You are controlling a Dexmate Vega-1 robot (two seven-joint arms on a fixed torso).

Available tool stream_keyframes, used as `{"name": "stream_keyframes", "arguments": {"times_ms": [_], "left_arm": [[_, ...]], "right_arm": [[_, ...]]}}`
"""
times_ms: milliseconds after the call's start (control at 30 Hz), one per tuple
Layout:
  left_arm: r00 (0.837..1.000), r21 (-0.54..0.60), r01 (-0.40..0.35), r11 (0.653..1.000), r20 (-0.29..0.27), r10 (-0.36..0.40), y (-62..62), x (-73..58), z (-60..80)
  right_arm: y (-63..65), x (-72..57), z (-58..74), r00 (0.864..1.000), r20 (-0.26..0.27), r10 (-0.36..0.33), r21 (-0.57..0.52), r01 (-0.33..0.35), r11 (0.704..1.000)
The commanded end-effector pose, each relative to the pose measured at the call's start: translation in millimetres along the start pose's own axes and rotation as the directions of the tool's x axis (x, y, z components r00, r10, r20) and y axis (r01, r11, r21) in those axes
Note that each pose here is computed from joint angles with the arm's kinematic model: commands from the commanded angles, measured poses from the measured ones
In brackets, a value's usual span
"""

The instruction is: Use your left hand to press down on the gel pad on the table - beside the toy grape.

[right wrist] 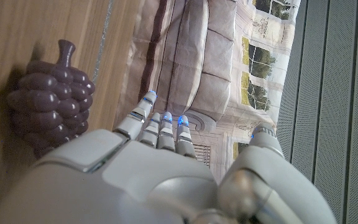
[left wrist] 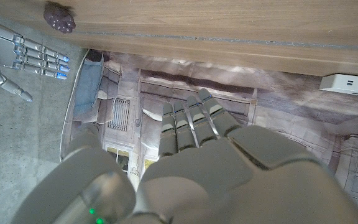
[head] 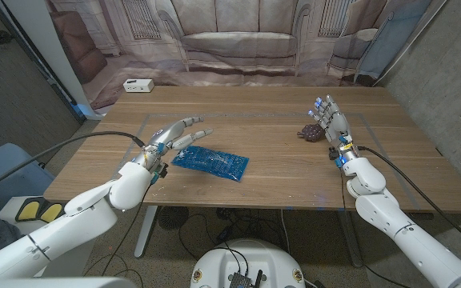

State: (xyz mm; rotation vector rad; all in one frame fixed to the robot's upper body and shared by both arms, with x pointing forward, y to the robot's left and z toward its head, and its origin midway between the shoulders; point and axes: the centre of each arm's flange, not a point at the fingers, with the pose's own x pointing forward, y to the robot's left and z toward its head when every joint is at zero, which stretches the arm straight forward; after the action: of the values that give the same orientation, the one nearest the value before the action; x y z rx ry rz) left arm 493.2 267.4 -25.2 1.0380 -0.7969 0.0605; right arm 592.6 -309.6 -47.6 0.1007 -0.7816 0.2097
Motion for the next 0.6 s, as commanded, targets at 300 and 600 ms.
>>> {"name": "stream_keyframes", "arguments": {"times_ms": [300,600], "left_arm": [[0.997,-0.193,-0.057,0.98,0.031,0.064,14.7,32.4,-10.6],[0.993,-0.301,-0.088,0.95,0.046,0.107,18.0,46.5,-14.5]], "right_arm": [[-3.6,-0.3,-0.4,1.0,0.017,0.001,0.011,-0.001,1.0],[-6.6,1.2,2.2,1.0,0.019,0.002,0.001,-0.002,1.0]]}}
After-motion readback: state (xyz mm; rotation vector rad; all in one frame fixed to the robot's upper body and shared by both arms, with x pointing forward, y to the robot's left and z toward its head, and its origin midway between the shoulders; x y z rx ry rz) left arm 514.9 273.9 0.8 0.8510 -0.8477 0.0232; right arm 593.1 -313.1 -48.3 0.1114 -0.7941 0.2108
